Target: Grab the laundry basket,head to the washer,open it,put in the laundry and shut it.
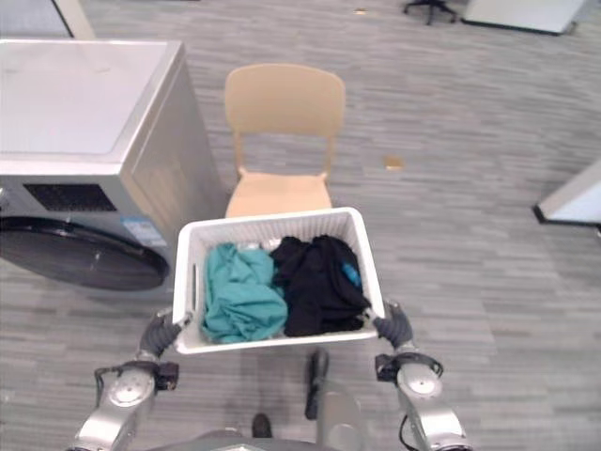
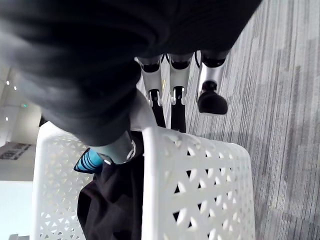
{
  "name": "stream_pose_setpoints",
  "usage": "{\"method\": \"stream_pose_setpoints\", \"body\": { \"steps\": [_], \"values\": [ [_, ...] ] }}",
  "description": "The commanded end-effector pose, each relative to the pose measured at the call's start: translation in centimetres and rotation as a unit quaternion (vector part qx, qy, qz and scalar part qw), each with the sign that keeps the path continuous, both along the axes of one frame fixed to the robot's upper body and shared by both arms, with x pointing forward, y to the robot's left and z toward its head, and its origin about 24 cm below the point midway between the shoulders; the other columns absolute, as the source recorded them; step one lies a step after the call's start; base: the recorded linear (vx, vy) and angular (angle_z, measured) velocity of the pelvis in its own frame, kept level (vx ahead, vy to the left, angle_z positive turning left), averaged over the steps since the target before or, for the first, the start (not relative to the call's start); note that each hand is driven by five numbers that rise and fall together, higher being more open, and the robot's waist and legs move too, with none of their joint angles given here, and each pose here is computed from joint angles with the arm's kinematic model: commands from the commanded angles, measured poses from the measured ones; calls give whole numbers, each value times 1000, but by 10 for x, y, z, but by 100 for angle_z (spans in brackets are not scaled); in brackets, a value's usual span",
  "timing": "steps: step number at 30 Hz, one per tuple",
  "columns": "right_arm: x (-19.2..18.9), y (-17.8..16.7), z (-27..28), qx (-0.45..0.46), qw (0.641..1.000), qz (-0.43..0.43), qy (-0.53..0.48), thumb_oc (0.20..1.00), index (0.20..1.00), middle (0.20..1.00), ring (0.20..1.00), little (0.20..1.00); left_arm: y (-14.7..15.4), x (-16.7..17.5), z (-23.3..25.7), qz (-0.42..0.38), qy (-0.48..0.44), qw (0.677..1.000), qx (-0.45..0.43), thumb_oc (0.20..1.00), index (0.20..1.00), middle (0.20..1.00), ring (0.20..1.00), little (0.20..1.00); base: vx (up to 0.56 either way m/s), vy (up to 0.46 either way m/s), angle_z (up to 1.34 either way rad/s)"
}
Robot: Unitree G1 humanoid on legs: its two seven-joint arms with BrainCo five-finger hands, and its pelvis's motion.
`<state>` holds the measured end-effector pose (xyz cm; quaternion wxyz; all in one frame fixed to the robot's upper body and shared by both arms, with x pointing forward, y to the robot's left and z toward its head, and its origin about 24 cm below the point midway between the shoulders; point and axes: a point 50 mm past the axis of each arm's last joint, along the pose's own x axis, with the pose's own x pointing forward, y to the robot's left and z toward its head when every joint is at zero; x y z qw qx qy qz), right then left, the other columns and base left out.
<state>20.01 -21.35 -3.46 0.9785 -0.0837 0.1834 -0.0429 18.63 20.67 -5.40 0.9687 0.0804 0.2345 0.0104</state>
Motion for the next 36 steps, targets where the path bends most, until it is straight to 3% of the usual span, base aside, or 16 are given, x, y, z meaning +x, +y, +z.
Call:
{"method": "stream_pose_setpoints", "body": {
  "steps": [1,13,22,29,31,36],
  "values": [
    [16,5,35,19,993,48,-104,200,200,200,200,200,-10,18,34,-11,-113,993,-41,200,200,200,200,200,217,-126,80],
    [12,-13,25,-14,997,27,-69,200,200,200,200,200,-20,19,22,-21,-82,995,-45,200,200,200,200,200,112,-56,17],
    [17,2,5,-19,999,38,-29,200,200,200,200,200,-19,26,15,-32,-69,997,-2,200,200,200,200,200,121,144,-11],
    [48,33,0,-18,998,45,-28,200,200,200,200,200,-31,63,18,-19,-83,996,14,200,200,200,200,200,-62,101,-3],
    [74,50,12,-28,997,58,-51,200,200,200,200,200,-40,95,32,-22,-110,993,42,200,200,200,200,200,-269,88,-4],
    [99,65,27,-35,994,66,-76,200,200,200,200,200,-46,131,55,-30,-142,986,84,200,200,200,200,200,-198,44,-12]
  ]
}}
